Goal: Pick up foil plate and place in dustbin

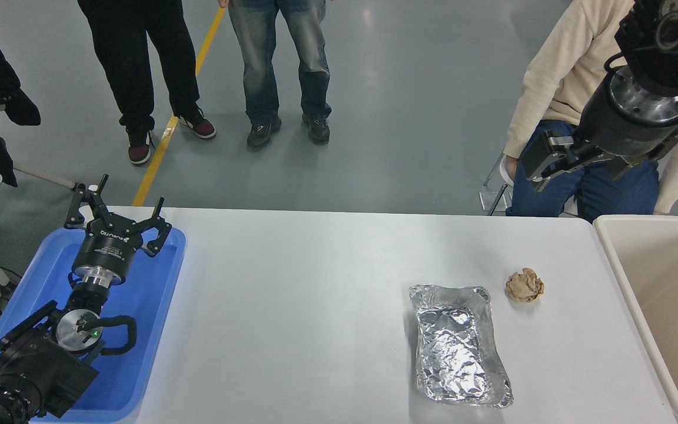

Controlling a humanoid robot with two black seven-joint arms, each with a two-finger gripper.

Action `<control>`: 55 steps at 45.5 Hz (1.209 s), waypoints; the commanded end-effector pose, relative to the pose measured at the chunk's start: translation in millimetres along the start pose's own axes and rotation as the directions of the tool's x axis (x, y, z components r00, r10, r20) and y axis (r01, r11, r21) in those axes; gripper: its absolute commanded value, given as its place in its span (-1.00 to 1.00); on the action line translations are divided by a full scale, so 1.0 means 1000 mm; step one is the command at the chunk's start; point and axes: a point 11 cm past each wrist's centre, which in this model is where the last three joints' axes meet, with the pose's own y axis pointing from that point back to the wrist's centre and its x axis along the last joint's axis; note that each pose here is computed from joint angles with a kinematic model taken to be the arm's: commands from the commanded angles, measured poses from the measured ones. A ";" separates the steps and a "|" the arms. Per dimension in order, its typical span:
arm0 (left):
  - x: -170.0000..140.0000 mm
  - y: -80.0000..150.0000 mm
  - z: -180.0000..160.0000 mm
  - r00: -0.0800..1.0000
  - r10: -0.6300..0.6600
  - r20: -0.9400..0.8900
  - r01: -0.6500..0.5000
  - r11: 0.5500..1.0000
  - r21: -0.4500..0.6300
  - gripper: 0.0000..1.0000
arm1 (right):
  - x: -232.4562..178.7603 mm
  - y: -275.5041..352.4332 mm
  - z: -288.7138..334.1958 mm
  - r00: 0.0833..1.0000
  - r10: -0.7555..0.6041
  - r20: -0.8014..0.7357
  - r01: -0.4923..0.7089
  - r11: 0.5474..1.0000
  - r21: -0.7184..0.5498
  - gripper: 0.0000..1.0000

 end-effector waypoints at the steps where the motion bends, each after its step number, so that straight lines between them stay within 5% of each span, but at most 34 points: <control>1: 0.000 0.000 0.000 1.000 -0.001 0.000 0.001 1.000 0.000 1.00 | -0.001 -0.002 -0.003 1.000 -0.007 -0.009 0.007 1.000 -0.004 1.00; 55: 0.000 0.000 0.000 1.000 0.000 -0.001 0.000 1.000 -0.001 1.00 | -0.005 -0.014 -0.004 0.999 -0.033 -0.005 0.033 0.999 0.010 1.00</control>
